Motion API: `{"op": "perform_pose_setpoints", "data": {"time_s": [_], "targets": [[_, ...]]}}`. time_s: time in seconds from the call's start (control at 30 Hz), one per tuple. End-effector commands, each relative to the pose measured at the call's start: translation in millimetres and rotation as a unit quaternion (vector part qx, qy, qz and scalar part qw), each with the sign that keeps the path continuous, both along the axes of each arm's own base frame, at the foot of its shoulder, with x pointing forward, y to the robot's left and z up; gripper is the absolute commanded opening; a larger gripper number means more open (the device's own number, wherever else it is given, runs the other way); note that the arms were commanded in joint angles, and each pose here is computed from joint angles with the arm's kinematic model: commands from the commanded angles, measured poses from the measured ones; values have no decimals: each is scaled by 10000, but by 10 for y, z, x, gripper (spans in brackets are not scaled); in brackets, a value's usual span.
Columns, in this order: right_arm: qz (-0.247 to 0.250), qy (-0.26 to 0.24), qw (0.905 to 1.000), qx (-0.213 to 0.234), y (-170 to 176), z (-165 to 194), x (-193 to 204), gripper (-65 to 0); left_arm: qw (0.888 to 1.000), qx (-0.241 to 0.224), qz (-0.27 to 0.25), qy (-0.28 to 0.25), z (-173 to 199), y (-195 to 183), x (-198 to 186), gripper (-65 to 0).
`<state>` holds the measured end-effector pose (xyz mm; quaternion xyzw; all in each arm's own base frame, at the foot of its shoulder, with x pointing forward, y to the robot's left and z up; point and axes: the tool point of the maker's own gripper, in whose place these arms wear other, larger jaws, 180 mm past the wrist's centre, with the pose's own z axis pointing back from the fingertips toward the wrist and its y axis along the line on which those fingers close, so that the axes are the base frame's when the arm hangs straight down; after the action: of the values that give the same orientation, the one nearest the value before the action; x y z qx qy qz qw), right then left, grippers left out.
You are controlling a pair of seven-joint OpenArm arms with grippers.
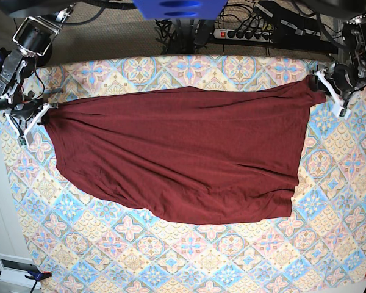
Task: Layout the t-shirt on the table in an organized manner, then fold the t-shirt properly
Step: 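Hold both shirt ends and pull them apart to stretch the shirt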
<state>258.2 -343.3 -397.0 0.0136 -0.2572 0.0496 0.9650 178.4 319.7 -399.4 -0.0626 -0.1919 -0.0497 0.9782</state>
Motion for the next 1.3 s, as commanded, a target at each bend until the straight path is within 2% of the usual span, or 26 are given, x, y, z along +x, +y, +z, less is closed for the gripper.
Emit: {"op": "perform_pose_setpoints", "data": {"time_s": [0.0,0.3,0.43,0.57,0.7,0.87,0.97,1.07,1.2,1.27], "targets": [[16,-246,9996,-116,-83,165,104,-650,9999,101,-41,-115,76,60,64,-339],[31,-233,9997,-116,-76,161,103,-650,9990,-356,251,38,-195,-114,54,-324],[30,-217,9997,-118,-76,158,99,-650,9984,-557,21,-136,-295,-348,125,-324],[23,-220,9997,-118,-80,159,98,-650,9964,-796,-264,120,-456,-625,44,-330],[23,-220,9997,-118,-80,159,98,-650,9946,-965,-356,166,-527,-822,13,-415],[30,-225,9997,-118,-76,162,105,-650,9942,-1027,-327,-19,-470,-850,162,-650],[30,-217,9997,-118,-76,158,99,-650,9941,-1026,-337,-60,-446,-845,187,-641],[30,-217,9997,-118,-76,158,99,-650,9929,-1160,-99,-262,-352,-759,257,-650],[23,-220,9997,-118,-80,159,98,-650,9812,-1733,451,-721,-115,-650,361,-650],[23,-220,9997,-118,-80,159,98,-650,9777,-1816,497,-936,36,-588,407,-650]]}}
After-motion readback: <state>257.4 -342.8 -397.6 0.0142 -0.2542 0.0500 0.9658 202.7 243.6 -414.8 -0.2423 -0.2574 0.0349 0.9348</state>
